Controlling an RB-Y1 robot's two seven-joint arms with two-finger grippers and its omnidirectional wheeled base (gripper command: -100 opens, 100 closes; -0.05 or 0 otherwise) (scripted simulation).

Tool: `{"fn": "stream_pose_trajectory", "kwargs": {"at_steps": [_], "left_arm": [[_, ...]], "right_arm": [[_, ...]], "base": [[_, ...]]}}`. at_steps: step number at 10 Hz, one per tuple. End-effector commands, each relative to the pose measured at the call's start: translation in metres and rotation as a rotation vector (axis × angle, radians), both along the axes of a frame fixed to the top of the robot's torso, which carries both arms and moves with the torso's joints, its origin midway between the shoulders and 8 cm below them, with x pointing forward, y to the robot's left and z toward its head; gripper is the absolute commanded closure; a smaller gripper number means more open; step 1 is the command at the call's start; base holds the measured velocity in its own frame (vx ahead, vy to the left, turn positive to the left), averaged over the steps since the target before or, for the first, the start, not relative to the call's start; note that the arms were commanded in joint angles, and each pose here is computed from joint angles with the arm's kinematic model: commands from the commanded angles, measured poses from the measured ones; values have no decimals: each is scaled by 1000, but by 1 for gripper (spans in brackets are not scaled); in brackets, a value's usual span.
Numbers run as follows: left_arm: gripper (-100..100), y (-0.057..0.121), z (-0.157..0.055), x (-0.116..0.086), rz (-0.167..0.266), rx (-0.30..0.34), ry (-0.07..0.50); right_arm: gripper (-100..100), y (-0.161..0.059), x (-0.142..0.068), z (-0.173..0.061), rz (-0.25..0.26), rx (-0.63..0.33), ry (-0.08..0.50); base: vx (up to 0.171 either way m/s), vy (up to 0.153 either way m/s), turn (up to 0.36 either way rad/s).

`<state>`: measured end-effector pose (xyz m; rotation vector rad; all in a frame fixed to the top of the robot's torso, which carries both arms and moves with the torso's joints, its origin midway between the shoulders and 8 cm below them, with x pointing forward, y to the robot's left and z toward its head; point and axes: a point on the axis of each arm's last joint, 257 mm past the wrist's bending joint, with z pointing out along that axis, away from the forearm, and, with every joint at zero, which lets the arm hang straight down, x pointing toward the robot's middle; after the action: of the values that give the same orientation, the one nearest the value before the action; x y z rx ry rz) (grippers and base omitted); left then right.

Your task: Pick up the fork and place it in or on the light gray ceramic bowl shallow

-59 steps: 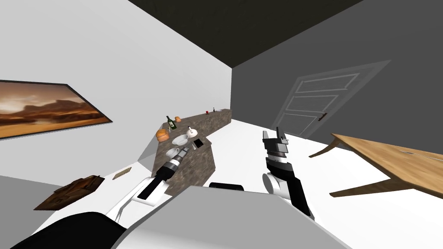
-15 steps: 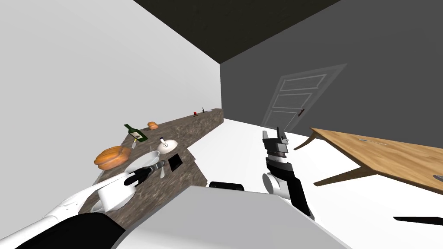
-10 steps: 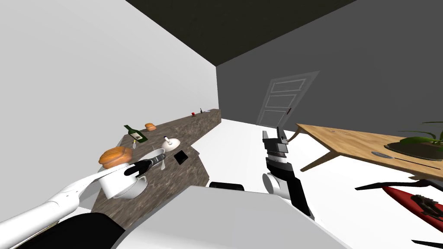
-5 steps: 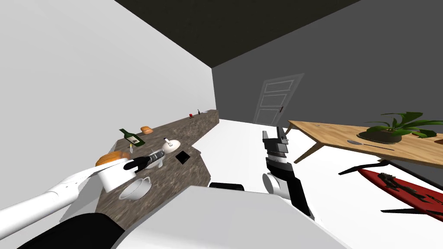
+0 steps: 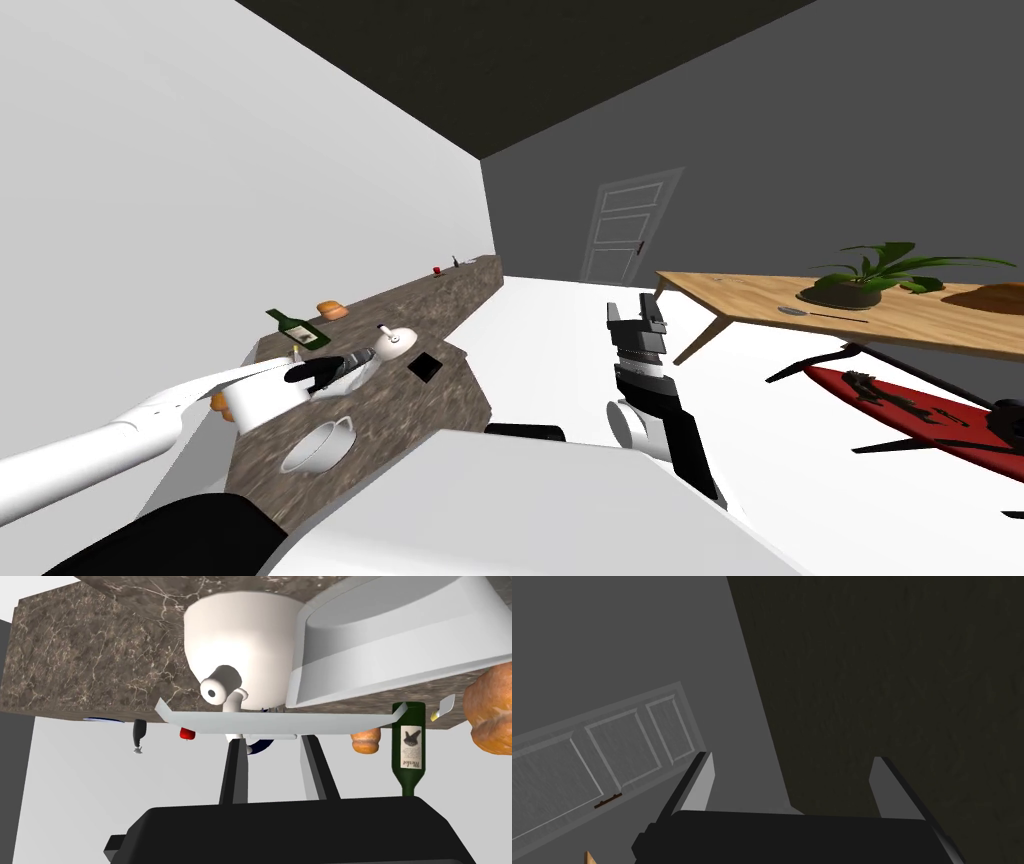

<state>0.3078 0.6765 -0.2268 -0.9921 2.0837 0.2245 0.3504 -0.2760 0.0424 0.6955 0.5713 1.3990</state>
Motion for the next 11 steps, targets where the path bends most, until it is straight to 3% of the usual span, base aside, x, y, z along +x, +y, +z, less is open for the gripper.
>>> {"fn": "stream_pose_trajectory", "kwargs": {"at_steps": [1,5,8,9,10,11], "left_arm": [[100,10,1,-7,29,5,21],[100,28,4,-19,83,17,74],[100,33,1,-29,100,30,135],[100,32,2,-24,95,28,120],[-100,33,2,-25,96,29,123],[-100,32,2,-25,95,29,123]], "right_arm": [[0,0,0,0,0,0,0],[0,0,0,0,0,0,0],[0,0,0,0,0,0,0],[0,0,0,0,0,0,0],[0,0,0,0,0,0,0],[0,0,0,0,0,0,0]], "base": [[-23,79,-49],[9,67,-38],[43,34,-9],[26,23,-5],[0,0,0],[0,0,0]]}}
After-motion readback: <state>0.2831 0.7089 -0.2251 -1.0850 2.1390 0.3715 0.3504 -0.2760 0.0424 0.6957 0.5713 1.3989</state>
